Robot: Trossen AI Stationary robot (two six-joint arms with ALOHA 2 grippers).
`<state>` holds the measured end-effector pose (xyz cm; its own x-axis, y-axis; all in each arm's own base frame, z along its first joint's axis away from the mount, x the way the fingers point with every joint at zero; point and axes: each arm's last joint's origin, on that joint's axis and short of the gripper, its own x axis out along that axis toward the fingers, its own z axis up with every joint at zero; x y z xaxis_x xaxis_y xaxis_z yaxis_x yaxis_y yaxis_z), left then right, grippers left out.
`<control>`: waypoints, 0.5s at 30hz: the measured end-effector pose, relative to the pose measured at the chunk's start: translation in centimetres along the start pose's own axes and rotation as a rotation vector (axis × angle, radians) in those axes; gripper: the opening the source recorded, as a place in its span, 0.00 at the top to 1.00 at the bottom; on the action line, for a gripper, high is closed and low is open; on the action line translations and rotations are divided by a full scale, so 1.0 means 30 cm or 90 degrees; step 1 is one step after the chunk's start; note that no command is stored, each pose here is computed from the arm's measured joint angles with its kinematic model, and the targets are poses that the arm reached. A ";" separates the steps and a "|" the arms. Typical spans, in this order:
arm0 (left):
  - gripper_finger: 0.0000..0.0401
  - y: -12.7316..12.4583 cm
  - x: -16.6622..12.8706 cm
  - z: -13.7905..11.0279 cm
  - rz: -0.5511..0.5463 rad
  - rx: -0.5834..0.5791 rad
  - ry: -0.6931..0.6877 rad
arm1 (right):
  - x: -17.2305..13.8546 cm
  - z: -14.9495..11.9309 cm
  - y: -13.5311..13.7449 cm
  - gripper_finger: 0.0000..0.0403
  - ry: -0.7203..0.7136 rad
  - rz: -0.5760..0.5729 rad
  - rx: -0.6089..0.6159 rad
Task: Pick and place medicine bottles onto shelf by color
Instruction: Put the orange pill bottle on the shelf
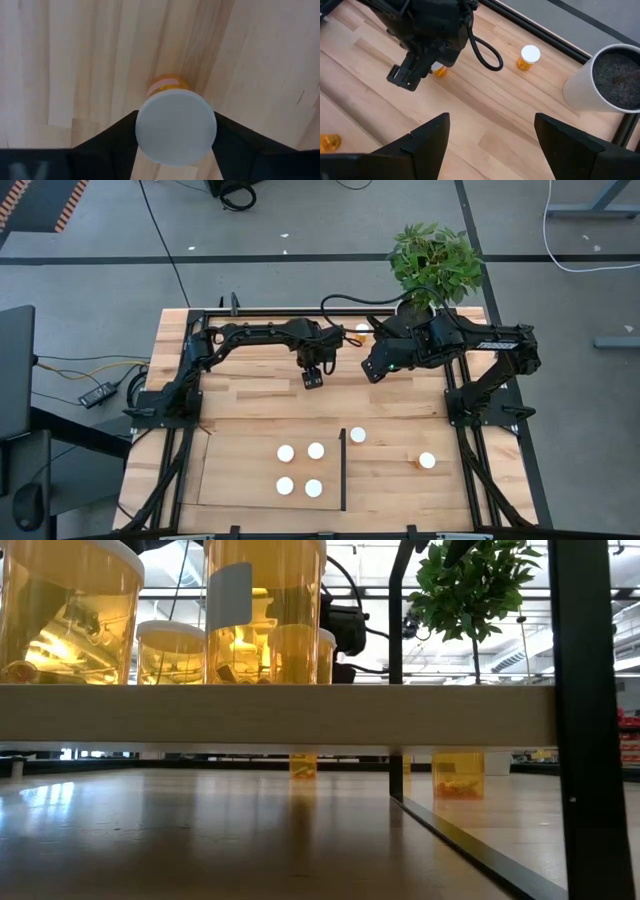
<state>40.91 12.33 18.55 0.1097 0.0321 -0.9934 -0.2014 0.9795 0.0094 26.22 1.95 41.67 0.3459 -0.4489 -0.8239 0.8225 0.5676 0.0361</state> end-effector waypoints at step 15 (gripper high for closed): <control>0.45 -0.027 -0.070 -0.038 -0.007 0.006 0.065 | 0.000 0.000 0.000 0.26 0.000 0.000 -0.018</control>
<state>39.73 11.23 20.50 0.0111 0.0018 -0.9999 -0.1921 0.9814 -0.0004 26.22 1.95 41.67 0.3459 -0.4489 -0.8239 0.8093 0.5871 0.0199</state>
